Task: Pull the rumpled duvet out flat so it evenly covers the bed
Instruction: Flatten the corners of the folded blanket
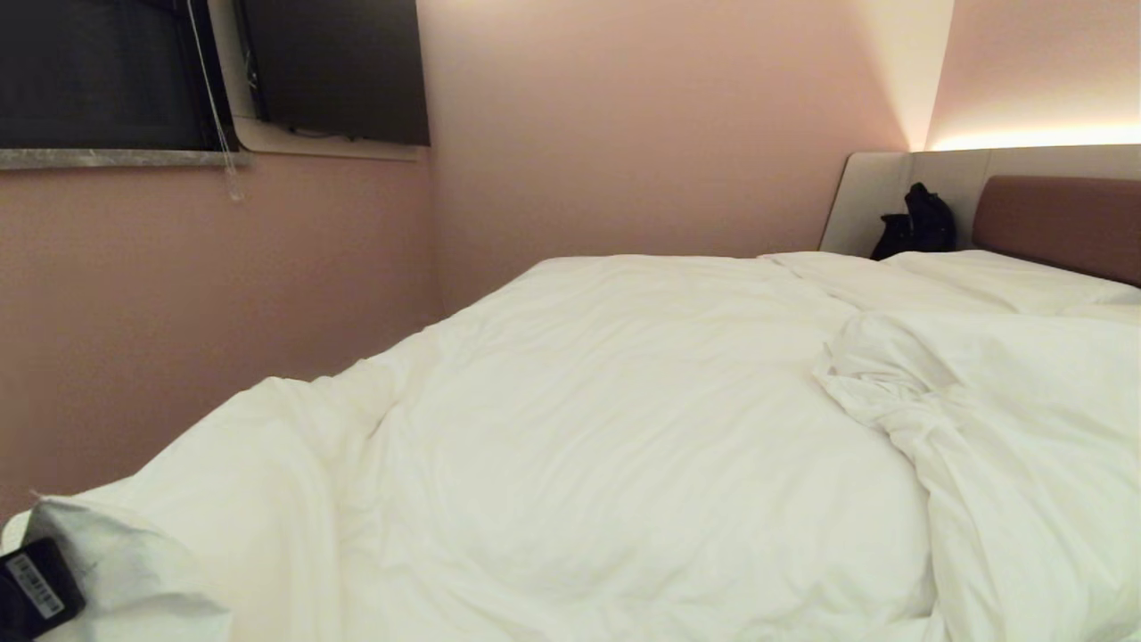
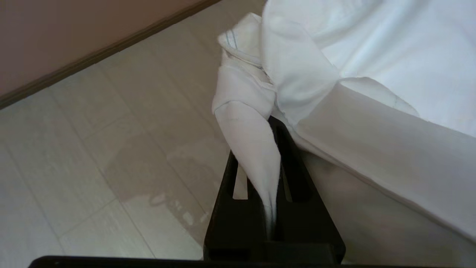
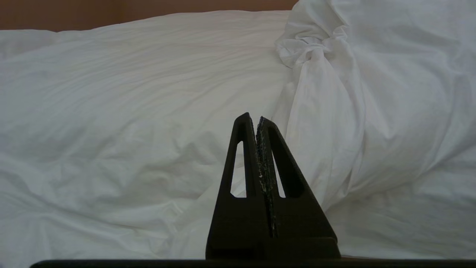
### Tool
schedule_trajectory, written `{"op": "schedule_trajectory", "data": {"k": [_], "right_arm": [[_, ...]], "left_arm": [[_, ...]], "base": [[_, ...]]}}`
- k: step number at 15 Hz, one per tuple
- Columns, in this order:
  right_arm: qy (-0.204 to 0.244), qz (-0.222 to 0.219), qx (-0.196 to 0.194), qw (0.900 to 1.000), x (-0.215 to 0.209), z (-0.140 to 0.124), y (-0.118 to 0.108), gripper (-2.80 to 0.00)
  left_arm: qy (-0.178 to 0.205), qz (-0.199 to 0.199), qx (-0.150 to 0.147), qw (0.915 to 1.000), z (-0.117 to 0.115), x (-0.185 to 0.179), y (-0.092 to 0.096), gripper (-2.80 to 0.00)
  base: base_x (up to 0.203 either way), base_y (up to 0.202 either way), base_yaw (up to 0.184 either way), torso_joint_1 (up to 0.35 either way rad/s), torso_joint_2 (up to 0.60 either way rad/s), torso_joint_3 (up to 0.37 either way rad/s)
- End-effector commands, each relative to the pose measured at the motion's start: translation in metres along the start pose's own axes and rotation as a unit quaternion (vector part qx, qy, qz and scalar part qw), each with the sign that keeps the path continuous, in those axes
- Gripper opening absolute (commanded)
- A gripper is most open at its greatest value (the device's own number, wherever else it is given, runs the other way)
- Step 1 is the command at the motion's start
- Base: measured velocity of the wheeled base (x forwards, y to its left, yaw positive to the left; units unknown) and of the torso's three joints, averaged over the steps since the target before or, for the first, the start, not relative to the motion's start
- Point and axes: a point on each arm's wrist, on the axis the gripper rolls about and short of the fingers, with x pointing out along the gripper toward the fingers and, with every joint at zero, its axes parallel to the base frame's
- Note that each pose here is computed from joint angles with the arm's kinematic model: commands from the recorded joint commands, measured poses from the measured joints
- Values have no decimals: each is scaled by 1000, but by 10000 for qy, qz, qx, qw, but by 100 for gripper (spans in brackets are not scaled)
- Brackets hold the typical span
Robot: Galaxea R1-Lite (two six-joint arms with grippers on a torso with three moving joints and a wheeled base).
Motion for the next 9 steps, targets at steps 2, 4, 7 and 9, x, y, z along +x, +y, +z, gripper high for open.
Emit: {"op": "schedule_trajectory", "data": {"k": [2, 4, 7, 9], "right_arm": [[4, 3, -4, 10000, 0, 0, 0, -280], [4, 11, 4, 10000, 0, 0, 0, -280], [4, 3, 4, 10000, 0, 0, 0, -280], [4, 3, 4, 10000, 0, 0, 0, -280]], "left_arm": [[-17, 205, -145, 9997, -4, 1, 9, -280], [-47, 382, -295, 9988, 0, 3, 12, -280], [124, 615, -296, 9976, 0, 13, 10, -280], [229, 692, -274, 9970, 0, 22, 5, -280]], "base": [[0, 0, 0, 0, 0, 0], [0, 0, 0, 0, 0, 0], [0, 0, 0, 0, 0, 0], [0, 0, 0, 0, 0, 0]]}}
